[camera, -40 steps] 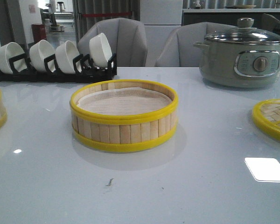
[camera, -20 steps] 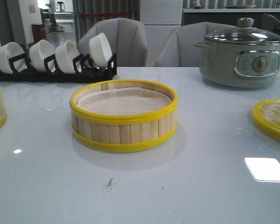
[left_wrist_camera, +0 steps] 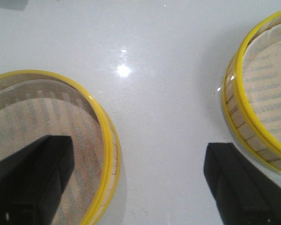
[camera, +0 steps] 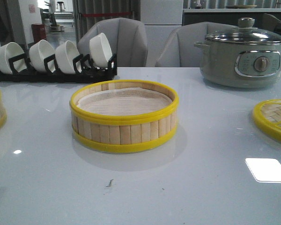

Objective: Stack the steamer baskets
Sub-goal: 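Reach the left gripper down and grasp the rim of the nearby steamer basket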

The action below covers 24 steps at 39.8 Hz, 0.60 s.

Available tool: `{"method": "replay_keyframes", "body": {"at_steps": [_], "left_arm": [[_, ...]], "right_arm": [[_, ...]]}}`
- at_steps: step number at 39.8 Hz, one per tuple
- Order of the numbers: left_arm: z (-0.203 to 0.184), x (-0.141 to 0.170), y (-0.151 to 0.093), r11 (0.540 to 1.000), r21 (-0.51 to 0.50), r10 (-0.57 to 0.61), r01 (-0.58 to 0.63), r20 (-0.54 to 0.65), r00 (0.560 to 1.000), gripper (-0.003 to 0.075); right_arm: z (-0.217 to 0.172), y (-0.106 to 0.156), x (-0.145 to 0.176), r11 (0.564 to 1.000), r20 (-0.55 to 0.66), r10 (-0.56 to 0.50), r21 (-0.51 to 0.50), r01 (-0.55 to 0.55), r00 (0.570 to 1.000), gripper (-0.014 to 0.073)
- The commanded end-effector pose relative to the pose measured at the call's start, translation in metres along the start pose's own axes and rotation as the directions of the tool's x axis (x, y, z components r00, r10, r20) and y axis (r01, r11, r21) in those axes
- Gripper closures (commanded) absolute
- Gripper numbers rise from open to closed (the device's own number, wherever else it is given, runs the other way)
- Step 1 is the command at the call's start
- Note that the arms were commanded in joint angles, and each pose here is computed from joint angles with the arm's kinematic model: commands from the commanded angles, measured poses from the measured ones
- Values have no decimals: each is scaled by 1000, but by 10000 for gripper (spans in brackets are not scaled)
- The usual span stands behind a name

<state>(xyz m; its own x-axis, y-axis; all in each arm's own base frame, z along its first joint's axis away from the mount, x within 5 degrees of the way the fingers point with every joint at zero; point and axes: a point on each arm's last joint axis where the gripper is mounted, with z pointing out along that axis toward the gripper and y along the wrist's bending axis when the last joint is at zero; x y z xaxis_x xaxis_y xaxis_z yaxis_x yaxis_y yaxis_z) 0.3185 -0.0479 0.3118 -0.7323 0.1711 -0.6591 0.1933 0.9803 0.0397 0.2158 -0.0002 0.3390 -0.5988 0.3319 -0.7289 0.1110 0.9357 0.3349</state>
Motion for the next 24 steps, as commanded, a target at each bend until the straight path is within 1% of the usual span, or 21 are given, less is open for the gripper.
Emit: {"method": "replay_keyframes", "body": {"at_steps": [1, 5, 9, 13, 24], "left_arm": [[0, -17, 7, 999, -19, -32, 34, 114, 993, 99], [18, -14, 19, 997, -40, -66, 69, 78, 995, 99], [30, -10, 26, 995, -49, -86, 88, 47, 995, 99], [40, -8, 26, 995, -48, -87, 88, 33, 996, 99], [68, -12, 28, 995, -49, -86, 88, 48, 995, 99]], "right_arm": [[-11, 6, -14, 1000, 95, 13, -26, -11, 995, 150], [-11, 6, -14, 1000, 93, 13, -26, -11, 996, 150], [-11, 6, -14, 1000, 93, 13, -26, -11, 996, 150], [-11, 6, -14, 1000, 95, 13, -26, -11, 995, 150], [-11, 6, -15, 1000, 96, 13, -26, -11, 995, 150]]}}
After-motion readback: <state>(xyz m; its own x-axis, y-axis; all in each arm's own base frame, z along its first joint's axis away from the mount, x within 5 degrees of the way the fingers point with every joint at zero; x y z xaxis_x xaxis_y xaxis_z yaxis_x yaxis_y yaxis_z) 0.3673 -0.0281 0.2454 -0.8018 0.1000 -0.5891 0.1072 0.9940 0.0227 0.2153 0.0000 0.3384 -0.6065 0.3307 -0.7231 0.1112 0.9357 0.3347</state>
